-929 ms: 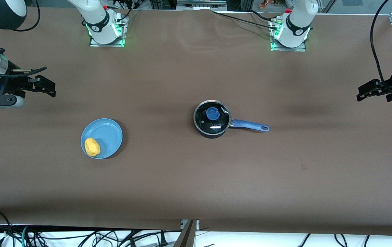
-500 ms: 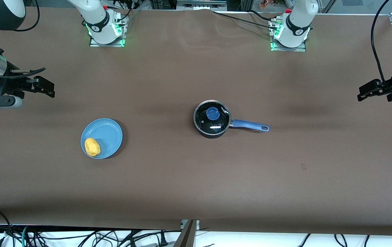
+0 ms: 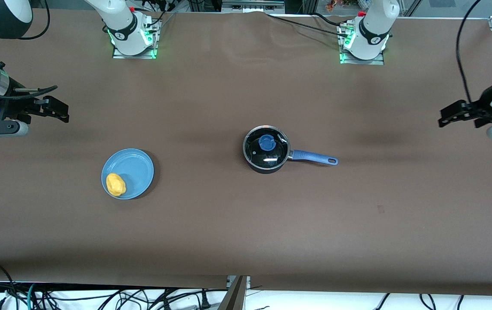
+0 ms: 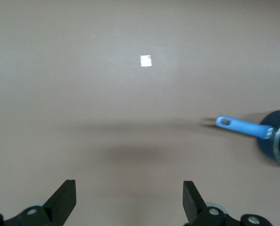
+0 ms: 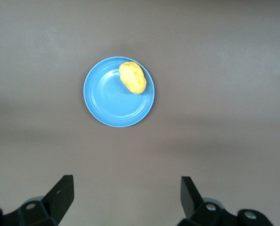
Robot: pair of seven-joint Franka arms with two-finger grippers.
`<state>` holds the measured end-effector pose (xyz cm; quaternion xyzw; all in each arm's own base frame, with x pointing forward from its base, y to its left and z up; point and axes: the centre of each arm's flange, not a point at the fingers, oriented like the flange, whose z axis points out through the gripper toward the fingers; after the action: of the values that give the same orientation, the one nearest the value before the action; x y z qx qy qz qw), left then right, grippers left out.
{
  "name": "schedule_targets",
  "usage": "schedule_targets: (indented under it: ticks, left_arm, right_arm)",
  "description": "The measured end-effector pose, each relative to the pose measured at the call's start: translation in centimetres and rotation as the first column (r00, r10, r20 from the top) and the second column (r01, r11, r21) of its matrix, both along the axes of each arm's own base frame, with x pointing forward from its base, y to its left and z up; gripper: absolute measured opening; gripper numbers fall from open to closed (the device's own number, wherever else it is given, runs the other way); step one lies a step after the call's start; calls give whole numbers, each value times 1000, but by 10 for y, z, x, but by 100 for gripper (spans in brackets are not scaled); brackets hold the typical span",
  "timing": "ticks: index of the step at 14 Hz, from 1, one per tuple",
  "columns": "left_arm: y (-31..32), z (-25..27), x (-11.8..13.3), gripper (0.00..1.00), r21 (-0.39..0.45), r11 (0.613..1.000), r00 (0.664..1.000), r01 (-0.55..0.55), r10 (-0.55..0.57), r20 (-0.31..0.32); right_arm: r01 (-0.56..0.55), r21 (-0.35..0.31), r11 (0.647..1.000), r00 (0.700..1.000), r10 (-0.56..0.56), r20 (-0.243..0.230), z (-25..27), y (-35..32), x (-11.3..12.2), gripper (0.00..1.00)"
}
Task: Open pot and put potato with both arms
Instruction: 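Reach the left gripper down to the blue knob of the pot lid, then grasp the lid knob with the left gripper while the right gripper grasps the potato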
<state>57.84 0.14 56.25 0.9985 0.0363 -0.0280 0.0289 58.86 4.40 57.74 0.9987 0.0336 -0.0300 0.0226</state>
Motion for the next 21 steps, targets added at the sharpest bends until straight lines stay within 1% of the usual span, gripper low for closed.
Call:
schedule_targets:
  ticks: [1, 3, 7, 10, 11, 12, 14, 15, 17, 19, 21]
  left_arm:
    - [-18, -6, 3, 100, -15, 1000, 1000, -11, 11, -4]
    - [-72, -24, 13, 100, -19, 1000, 1000, -8, 9, 11]
    - [-198, -78, 23, 100, -51, 990, 990, -129, 131, 45]
    - [-273, -129, 24, 100, -88, 978, 978, -190, 196, 66]
    - [-294, -147, 22, 100, -90, 975, 975, -204, 211, 70]
    - [-315, -165, 17, 100, -76, 975, 974, -211, 216, 73]
    - [-358, -199, -1, 100, -22, 974, 971, -226, 227, 77]
    - [-378, -211, -11, 100, -8, 973, 969, -232, 232, 84]
    - [-404, -226, -23, 100, 6, 974, 970, -225, 224, 92]
    - [-419, -236, -32, 100, 14, 977, 974, -212, 210, 84]
    - [-430, -241, -39, 100, 12, 981, 978, -195, 193, 84]
  right_arm:
    - [0, 0, 1000, 1000, 0, 0, 0, 0, 0, 100]
    - [1, 0, 1000, 1000, -1, -1, -1, -1, 0, 100]
    - [3, -1, 1000, 1000, -3, -6, -3, -2, 0, 100]
    - [4, -1, 1000, 1000, -4, -6, -3, -2, 1, 100]
    - [5, -1, 1000, 1000, -5, -5, -3, -3, 1, 100]
    - [5, 0, 1000, 1000, -5, -3, -3, -3, 1, 100]
    - [4, 0, 1000, 1000, -4, 3, -3, -2, 2, 100]
    - [3, 0, 1000, 1000, -3, 7, -2, -2, 2, 100]
    - [2, 1, 1000, 1000, -2, 17, -3, -1, 4, 100]
    - [-1, 3, 1000, 1000, 1, 31, -7, -1, 9, 100]
    - [-3, 3, 1000, 1000, 3, 26, -16, 0, 15, 100]
